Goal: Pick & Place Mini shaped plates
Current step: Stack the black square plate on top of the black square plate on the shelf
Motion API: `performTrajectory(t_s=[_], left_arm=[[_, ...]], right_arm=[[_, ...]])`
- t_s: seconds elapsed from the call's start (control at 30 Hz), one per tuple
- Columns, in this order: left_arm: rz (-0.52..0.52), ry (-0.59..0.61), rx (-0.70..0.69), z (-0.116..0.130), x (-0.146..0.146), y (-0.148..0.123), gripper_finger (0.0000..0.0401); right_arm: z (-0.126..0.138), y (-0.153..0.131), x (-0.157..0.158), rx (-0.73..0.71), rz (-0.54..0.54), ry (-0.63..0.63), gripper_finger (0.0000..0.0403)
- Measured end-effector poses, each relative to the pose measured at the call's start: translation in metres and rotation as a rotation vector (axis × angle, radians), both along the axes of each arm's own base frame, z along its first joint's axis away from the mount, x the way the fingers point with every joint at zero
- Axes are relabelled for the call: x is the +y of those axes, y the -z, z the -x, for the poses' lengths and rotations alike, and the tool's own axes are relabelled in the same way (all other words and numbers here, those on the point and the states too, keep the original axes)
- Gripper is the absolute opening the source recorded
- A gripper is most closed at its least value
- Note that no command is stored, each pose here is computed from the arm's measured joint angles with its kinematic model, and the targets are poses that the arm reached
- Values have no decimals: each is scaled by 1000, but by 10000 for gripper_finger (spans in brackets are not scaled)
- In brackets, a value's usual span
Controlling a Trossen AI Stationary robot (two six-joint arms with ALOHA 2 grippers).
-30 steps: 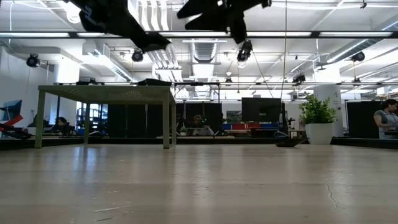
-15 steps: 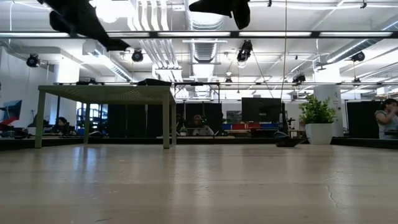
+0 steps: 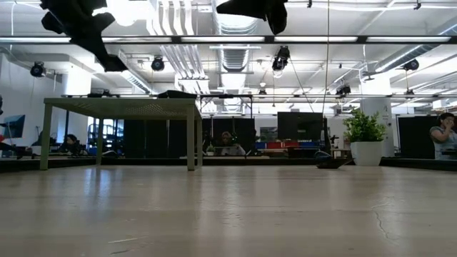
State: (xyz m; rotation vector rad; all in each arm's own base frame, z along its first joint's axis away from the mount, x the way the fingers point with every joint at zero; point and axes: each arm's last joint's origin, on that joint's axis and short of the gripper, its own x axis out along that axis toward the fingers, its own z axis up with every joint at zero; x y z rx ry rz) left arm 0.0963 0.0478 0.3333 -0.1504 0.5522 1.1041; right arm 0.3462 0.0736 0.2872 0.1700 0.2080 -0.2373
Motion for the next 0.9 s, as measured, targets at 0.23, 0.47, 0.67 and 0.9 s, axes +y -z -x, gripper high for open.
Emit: performTrajectory(t_s=[0.23,0.47,0.67,0.9], left_arm=[[11,11,94,6,12,-2,0],[32,32,149,10,23,-5,0],[46,42,167,8,37,-4,0],[49,30,162,5,56,-5,0]], right_arm=[[13,-11,7,36,-51,-218,135],[23,-19,7,53,-58,-255,124],[24,-20,7,54,-58,-257,121],[25,-18,7,70,-80,-249,129]])
